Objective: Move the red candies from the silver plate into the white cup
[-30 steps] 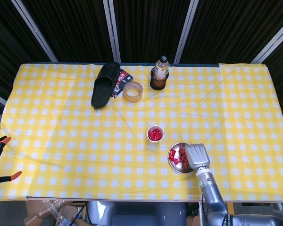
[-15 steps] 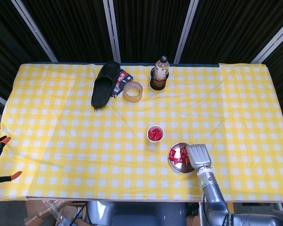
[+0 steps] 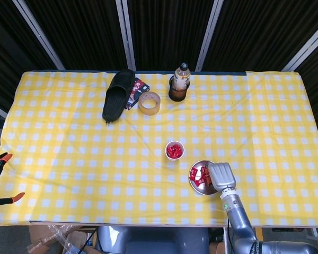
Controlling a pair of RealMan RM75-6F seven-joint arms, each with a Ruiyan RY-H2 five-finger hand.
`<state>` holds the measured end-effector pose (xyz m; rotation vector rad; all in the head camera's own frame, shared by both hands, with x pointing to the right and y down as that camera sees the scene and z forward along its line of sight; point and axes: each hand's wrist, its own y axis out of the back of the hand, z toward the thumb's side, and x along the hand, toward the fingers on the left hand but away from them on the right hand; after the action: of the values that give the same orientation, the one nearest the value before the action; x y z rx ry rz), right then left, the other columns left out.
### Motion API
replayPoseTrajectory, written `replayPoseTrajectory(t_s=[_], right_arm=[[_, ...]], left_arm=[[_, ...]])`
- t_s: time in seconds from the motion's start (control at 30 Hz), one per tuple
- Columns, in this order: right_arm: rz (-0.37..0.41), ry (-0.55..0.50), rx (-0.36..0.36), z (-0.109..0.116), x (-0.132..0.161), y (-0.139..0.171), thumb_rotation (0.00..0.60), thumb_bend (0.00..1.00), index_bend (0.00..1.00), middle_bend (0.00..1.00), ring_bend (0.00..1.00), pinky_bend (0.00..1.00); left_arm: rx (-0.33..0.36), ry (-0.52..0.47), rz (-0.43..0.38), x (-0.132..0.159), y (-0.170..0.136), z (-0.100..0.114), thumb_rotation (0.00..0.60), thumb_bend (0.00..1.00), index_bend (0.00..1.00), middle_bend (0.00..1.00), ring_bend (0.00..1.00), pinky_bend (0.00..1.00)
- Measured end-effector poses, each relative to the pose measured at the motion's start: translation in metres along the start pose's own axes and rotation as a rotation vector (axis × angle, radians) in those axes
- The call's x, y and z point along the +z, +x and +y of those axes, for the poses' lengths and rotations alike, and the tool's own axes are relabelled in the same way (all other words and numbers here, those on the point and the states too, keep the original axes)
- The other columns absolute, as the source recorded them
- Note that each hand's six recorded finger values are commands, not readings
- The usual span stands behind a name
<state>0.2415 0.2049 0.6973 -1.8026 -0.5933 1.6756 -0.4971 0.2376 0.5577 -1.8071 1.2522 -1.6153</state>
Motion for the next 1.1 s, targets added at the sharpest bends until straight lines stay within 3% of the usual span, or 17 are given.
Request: replayPoseTrajectory(t_s=[0.5, 0.93, 1.1], right_arm=[[0.049, -0.031, -0.079, 0.032, 0.010, 0.014, 0.600, 0.52, 0.53, 0.99, 1.00, 0.98], [0.127, -0.075, -0.223, 0.105, 0.040, 0.017, 0.600, 0.52, 0.53, 0.99, 1.00, 0.98], [0.152, -0.076, -0.238, 0.119, 0.056, 0.008, 0.600, 0.52, 0.53, 0.99, 1.00, 0.98]], left_arm=[[0.001, -0.003, -0.002, 0.000, 0.000, 0.000, 0.600, 0.04, 0.00, 0.00, 0.00, 0.00], [-0.008, -0.005, -0.001, 0.000, 0.001, 0.000, 0.600, 0.04, 0.00, 0.00, 0.00, 0.00], [-0.013, -0.008, 0.000, 0.000, 0.001, -0.001, 0.600, 0.04, 0.00, 0.00, 0.00, 0.00]])
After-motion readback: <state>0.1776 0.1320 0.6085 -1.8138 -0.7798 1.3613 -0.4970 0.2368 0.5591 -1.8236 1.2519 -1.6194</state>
